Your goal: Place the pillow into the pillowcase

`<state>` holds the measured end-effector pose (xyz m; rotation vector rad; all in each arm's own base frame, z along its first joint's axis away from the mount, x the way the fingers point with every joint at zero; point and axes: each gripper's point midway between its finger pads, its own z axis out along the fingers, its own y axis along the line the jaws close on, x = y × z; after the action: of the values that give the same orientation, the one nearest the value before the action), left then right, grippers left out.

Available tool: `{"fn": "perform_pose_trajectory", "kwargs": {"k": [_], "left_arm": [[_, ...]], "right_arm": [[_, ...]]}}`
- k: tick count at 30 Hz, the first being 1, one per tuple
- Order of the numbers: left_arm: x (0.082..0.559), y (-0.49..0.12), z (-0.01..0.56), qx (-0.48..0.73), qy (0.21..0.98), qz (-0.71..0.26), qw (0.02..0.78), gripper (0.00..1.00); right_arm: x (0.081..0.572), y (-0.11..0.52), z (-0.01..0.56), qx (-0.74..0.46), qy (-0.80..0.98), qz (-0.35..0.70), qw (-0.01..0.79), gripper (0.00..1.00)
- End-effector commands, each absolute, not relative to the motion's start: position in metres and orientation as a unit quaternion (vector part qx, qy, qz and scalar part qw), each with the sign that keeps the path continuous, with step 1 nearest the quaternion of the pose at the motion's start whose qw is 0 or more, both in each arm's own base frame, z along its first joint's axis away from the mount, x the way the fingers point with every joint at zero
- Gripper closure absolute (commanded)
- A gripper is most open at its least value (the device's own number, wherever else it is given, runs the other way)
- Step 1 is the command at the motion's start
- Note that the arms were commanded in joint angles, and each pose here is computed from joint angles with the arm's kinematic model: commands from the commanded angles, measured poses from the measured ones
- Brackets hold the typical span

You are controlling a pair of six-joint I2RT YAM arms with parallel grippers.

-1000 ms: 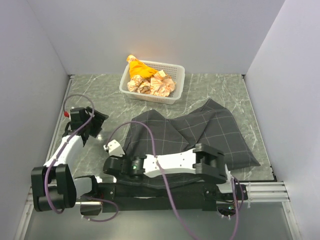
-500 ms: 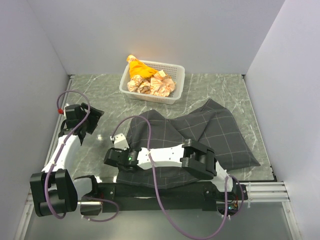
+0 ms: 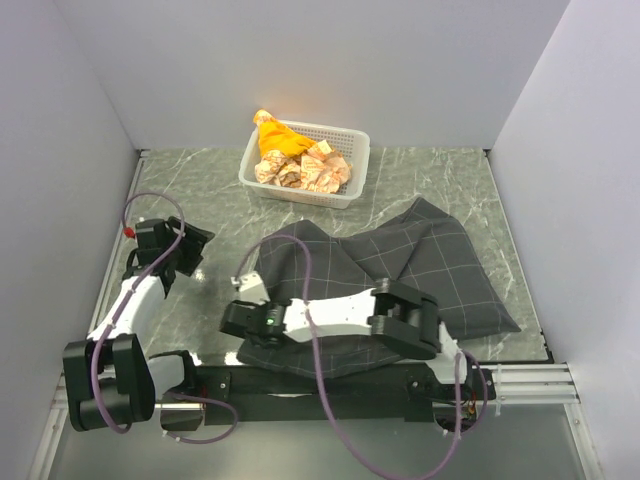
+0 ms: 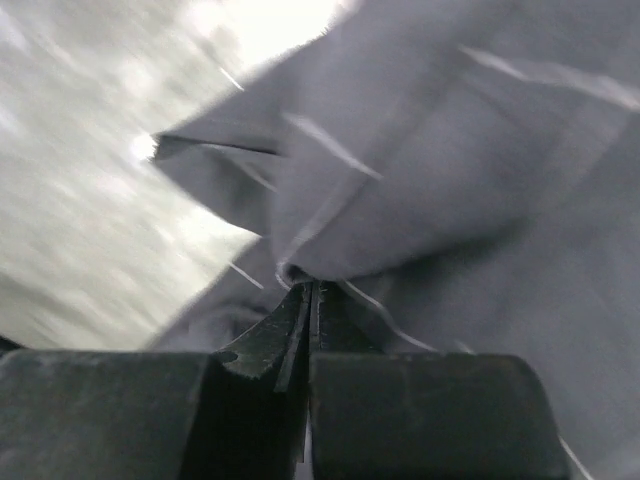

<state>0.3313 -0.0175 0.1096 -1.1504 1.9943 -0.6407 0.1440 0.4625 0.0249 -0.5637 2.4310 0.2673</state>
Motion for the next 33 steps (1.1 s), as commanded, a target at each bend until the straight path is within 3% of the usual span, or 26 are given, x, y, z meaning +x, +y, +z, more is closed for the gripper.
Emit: {"fn": "perform_pose_trajectory", "kwargs": {"k": [1, 9, 16, 20, 28, 33], "left_arm": [[0.333, -0.032, 0.11, -0.431, 0.772, -0.285, 0.37, 0.25], [0.32, -0.071, 0.094, -0.41, 0.784, -0.313, 0.344, 0.29], [0.309, -0.11, 0.096, -0.373, 0.8, -0.334, 0.33, 0.31], [0.29, -0.115, 0.083, -0.394, 0.801, -0.314, 0.323, 0.45], [0.268, -0.111, 0.063, -0.404, 0.808, -0.281, 0.325, 0.36], [0.264, -0.121, 0.053, -0.388, 0.814, -0.298, 0.314, 0.44]], "right_arm": [[0.138, 0.43, 0.086, -0.183, 0.912, 0.151, 0.335, 1.0], [0.099, 0.362, 0.133, -0.173, 0.9, 0.218, 0.334, 1.0], [0.095, 0.308, 0.145, -0.136, 0.903, 0.21, 0.348, 1.0], [0.095, 0.286, 0.151, -0.123, 0.904, 0.209, 0.353, 1.0], [0.08, 0.276, 0.153, -0.127, 0.905, 0.204, 0.352, 1.0], [0.084, 0.234, 0.15, -0.09, 0.914, 0.168, 0.359, 1.0]]}}
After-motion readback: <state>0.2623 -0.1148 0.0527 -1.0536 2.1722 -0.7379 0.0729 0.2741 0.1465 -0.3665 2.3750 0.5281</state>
